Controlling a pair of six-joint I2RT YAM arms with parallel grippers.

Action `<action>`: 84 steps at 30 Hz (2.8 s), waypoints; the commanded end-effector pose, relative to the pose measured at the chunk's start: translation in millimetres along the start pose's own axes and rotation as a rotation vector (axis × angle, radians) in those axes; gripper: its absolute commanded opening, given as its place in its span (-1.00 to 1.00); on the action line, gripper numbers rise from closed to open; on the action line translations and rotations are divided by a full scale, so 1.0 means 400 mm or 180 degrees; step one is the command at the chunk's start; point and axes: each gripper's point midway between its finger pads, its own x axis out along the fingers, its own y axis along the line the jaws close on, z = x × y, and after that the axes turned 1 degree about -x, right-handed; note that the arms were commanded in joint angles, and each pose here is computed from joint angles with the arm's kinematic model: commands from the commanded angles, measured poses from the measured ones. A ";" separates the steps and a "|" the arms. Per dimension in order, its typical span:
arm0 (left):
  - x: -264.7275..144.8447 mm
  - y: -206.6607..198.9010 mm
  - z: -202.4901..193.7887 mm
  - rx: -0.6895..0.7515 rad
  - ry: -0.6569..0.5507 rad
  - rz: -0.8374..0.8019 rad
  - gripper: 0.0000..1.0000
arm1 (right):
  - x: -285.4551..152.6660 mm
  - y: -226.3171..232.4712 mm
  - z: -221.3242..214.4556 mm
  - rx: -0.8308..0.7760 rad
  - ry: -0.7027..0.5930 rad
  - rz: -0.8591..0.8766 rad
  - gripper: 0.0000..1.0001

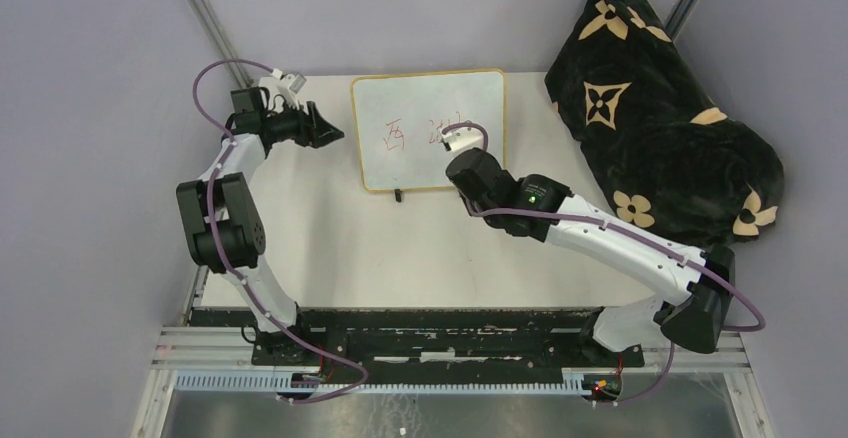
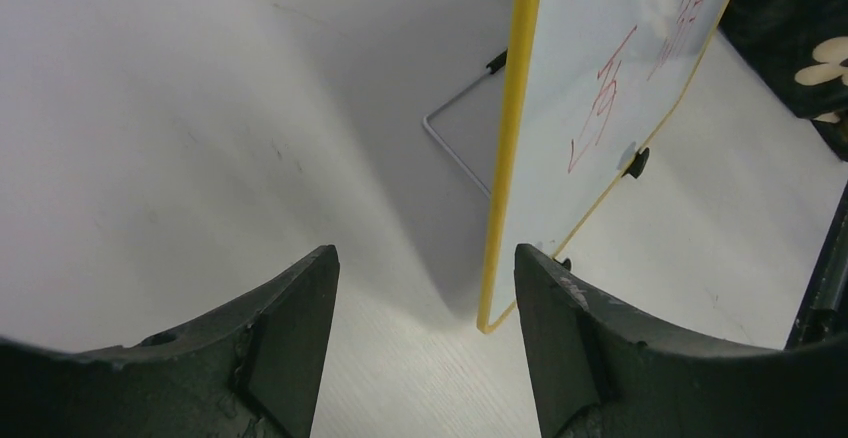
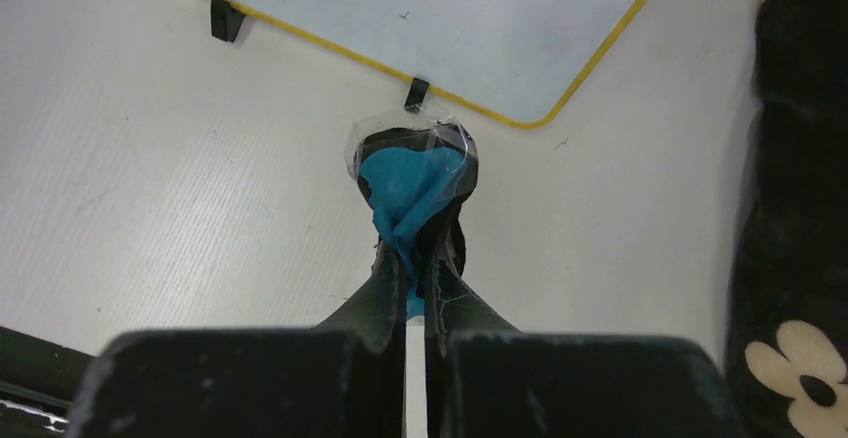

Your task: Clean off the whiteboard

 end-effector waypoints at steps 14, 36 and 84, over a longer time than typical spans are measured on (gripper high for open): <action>0.112 -0.052 0.290 0.0428 -0.0652 -0.0738 0.42 | -0.041 -0.094 0.106 0.0075 -0.0167 -0.0350 -0.99; 0.162 -0.127 0.312 0.0448 -0.0584 -0.1435 0.34 | -0.026 -0.118 0.127 0.0094 -0.0160 -0.0244 -0.99; 0.148 -0.172 0.200 0.0340 -0.0038 -0.2201 -0.94 | 0.033 -0.105 0.129 0.0139 -0.0147 -0.0281 -0.99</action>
